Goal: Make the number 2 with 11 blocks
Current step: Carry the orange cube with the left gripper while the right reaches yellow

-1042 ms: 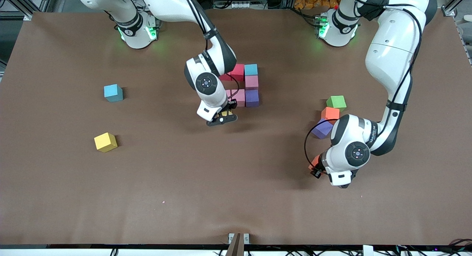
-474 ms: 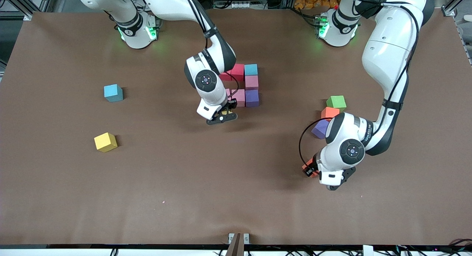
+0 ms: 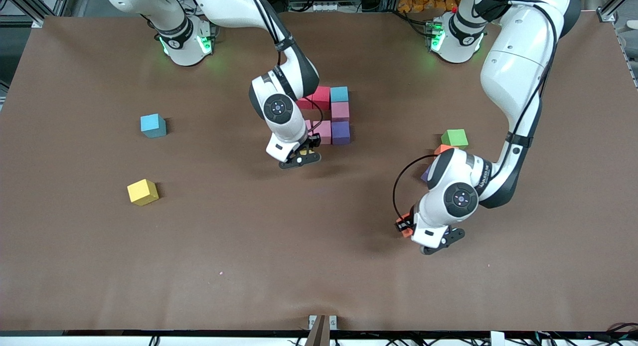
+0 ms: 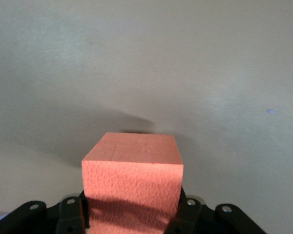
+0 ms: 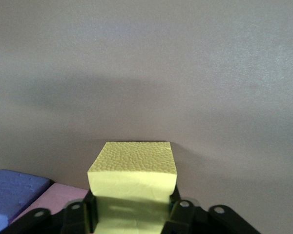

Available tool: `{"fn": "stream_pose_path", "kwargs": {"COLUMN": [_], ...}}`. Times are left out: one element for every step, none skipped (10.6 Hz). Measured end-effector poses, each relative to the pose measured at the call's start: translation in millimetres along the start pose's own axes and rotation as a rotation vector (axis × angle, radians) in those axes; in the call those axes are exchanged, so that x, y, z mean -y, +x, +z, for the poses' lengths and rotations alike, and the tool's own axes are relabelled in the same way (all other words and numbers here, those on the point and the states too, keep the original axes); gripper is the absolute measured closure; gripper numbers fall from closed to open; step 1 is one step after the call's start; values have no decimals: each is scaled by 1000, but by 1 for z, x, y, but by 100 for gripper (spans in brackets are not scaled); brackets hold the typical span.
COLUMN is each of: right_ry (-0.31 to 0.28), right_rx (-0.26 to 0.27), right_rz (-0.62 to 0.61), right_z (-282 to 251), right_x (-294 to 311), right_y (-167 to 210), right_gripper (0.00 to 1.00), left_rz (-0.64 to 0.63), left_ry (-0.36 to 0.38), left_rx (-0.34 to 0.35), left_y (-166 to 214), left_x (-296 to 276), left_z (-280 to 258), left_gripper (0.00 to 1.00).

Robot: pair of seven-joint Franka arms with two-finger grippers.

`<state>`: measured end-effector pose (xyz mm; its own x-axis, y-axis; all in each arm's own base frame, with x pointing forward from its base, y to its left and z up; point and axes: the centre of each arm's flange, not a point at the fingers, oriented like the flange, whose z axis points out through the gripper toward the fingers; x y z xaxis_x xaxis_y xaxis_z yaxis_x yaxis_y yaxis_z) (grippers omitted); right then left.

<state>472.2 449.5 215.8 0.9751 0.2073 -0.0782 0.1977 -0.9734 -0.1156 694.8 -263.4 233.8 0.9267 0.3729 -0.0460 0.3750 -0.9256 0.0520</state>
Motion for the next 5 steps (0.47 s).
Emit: {"fn": "stream_pose_path", "kwargs": {"right_ry": [1,4,14,30,48], "right_rx": [-4,-14,-30,-52,-65], "right_rz": [3,10,24,47,79], "right_z": [-2,-6,-17,-34,-51], "right_x": [-1,-3,-9,-21,-39], "right_y": [1,5,12,22,33], "right_gripper": [26,13,1,0,0], "left_rz": [27,49,66,85,109], "left_ry": [-12,-24,-37,-50,-58], "left_rx": [-1,4,12,21,29], "left_y": [-3,-8,-17,-27,-41], "left_x": [-6,-13,-22,-33,-46], "left_z": [-4,-7,-9,-11,-12], "left_gripper": [41,41,41,41,41]}}
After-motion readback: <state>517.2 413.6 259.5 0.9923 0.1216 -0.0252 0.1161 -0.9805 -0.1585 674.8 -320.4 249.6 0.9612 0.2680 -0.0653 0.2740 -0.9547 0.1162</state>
